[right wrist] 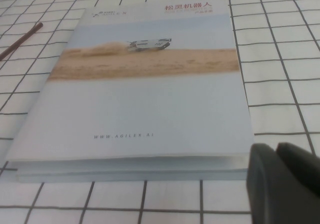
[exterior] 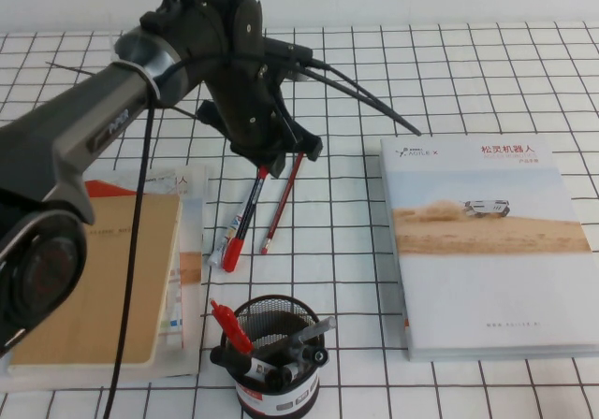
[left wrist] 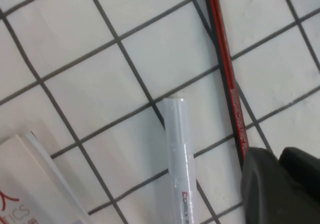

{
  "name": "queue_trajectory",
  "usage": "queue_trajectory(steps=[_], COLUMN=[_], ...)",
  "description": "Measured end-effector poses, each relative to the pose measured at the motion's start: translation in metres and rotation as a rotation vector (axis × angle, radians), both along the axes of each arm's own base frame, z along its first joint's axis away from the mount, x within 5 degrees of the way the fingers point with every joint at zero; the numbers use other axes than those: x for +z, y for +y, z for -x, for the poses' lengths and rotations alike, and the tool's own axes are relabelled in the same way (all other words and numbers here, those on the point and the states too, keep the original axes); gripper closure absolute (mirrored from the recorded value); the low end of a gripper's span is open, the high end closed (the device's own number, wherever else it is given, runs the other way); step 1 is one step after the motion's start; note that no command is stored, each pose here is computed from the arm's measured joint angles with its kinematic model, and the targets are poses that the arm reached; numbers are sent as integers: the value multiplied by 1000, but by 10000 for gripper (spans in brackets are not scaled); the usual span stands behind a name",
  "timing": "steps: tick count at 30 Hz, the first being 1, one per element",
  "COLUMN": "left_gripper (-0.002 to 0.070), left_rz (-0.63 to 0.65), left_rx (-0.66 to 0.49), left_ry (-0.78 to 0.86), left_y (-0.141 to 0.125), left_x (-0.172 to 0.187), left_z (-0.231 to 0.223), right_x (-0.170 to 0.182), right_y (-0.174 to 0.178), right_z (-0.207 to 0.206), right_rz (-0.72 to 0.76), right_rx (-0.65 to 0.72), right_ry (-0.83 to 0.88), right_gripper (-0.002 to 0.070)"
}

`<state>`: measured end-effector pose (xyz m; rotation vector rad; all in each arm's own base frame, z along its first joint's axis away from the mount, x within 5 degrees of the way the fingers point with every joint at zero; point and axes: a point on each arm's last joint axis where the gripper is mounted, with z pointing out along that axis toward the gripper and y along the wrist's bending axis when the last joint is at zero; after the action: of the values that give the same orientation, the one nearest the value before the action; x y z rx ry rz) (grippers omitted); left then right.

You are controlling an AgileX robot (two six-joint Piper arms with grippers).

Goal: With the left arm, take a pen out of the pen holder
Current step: 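Take a marker out of the pen holder and lay it on the table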

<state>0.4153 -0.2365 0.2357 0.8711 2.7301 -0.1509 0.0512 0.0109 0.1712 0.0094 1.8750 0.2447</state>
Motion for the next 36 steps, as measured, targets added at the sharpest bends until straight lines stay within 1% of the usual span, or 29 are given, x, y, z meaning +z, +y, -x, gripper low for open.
queue_trajectory(steps=[7,11,15,16,18,23,25,27,30,32,33,34,36], left_gripper=[655,655,641,624,567,370,327,308,312,340,363,400,498], left_rz=[6,24,53,55,59,65,69,70,76,77,70,67,59], left_rx=[3,6,-53,-65,-77,-73,-45,-11,19,22,21,20,24], left_ry=[18,-8,-38,-44,-49,-56,-60,-65,-103,-143,-156,-181,-224], left_y=[-1,-3,-6,-7,-7,-7,-6,-3,4,13,17,23,33], left_x=[-24,-27,-25,-25,-25,-24,-20,-12,19,45,53,64,79], left_z=[-12,-16,-18,-18,-18,-19,-19,-17,-7,5,12,19,35], right_x=[0,0,0,0,0,0,0,0,0,0,0,0,0], right_y=[0,0,0,0,0,0,0,0,0,0,0,0,0], right_z=[0,0,0,0,0,0,0,0,0,0,0,0,0], right_rz=[0,0,0,0,0,0,0,0,0,0,0,0,0], right_rx=[0,0,0,0,0,0,0,0,0,0,0,0,0], right_ry=[0,0,0,0,0,0,0,0,0,0,0,0,0], right_gripper=[691,691,691,691,692,691,691,691,691,691,691,691,691])
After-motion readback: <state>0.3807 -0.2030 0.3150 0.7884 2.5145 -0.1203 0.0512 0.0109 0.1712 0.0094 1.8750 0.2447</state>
